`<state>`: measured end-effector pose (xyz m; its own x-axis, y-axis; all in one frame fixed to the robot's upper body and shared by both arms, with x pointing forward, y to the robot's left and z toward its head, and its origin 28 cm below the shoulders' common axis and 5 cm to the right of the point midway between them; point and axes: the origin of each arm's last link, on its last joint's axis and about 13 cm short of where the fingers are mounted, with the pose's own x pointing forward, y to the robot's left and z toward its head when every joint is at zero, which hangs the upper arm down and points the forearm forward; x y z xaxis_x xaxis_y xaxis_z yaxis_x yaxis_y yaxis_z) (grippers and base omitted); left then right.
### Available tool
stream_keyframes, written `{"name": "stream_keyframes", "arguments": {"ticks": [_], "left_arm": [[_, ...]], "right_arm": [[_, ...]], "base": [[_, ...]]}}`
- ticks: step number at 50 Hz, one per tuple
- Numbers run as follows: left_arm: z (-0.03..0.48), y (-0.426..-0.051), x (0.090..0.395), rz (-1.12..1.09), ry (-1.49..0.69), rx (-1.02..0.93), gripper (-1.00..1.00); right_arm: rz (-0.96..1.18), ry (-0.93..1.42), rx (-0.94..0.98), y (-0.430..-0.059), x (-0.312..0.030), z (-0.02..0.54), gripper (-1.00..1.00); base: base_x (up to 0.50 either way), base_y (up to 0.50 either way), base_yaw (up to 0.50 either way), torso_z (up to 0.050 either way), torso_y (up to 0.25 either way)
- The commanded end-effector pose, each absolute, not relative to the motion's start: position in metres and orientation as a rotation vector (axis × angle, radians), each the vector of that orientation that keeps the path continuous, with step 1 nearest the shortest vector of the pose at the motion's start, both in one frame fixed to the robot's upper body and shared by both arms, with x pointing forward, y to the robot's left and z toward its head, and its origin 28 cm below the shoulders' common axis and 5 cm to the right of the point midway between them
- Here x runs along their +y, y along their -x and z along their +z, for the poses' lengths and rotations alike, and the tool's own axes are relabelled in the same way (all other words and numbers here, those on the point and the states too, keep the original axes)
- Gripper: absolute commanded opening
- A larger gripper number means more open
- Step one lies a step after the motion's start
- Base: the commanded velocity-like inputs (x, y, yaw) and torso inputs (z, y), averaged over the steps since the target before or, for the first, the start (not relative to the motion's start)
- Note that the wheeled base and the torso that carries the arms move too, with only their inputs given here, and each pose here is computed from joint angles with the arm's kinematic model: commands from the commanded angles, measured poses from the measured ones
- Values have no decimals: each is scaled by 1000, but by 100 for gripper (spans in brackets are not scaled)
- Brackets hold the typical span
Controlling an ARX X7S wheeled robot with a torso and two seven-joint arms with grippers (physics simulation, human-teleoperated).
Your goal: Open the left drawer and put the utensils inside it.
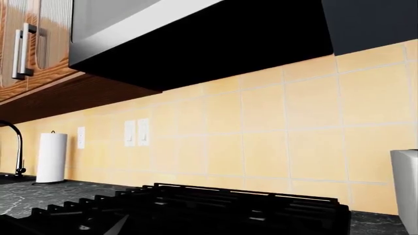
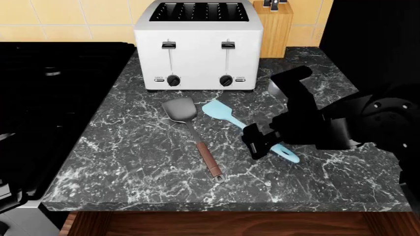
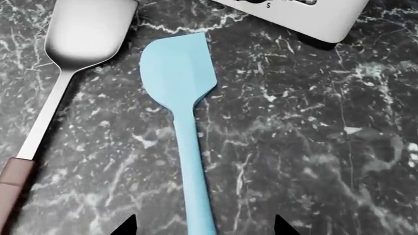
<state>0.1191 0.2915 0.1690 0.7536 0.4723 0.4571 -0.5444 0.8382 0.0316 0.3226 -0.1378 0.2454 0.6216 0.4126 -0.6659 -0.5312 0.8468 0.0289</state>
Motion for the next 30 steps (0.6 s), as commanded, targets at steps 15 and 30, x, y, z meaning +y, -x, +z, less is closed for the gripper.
{"name": "stream_keyframes", "arguments": {"ticks": [15,30], "left_arm": [[168,-120,291,557,-168,-451,100],[169,-119,291,559,-170,-452,100]], "right_arm": [[529,215,782,-325,-137,230,100],[521,207,807,-324,-139,225,100]], "base": [[0,0,0,0,0],[0,0,0,0,0]]}}
